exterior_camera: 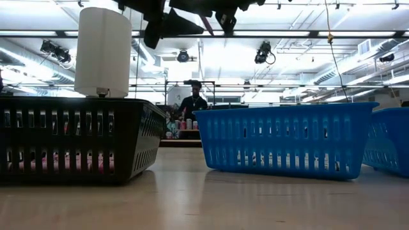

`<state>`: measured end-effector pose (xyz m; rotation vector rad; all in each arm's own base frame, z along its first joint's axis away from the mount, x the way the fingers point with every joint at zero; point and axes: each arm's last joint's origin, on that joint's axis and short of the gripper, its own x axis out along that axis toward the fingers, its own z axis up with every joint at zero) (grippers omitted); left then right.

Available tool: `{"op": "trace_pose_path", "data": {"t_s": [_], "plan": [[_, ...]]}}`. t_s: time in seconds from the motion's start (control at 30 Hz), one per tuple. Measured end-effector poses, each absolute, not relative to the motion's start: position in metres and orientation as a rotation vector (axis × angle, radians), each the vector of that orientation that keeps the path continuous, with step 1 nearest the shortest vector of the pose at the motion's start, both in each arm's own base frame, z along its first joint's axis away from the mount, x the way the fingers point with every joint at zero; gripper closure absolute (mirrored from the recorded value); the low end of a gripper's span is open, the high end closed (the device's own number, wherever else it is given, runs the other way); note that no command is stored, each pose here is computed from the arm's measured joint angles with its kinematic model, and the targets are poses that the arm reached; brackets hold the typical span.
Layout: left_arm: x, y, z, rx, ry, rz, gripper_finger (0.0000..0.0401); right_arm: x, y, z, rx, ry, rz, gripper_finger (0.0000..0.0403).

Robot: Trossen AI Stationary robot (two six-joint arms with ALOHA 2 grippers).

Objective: Sort crayons
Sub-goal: Put the red crayon into the green bin

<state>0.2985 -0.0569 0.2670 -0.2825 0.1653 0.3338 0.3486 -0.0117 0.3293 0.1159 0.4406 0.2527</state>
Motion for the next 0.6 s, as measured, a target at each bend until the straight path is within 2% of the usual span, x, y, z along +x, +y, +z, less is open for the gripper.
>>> {"op": "trace_pose_path", "data": {"t_s": [0.2, 0.6], "plan": [[0.2989, -0.0555, 0.2676, -0.285, 0.159, 0.338, 0.0231, 0.3486, -0.0114, 0.3299, 0.12, 0.436, 0.261, 0.0394], [0.2989, -0.0558, 0.2676, -0.325, 0.153, 0.338, 0.0343, 0.3488, -0.007, 0.3298, 0.115, 0.437, 0.266, 0.0392]]}}
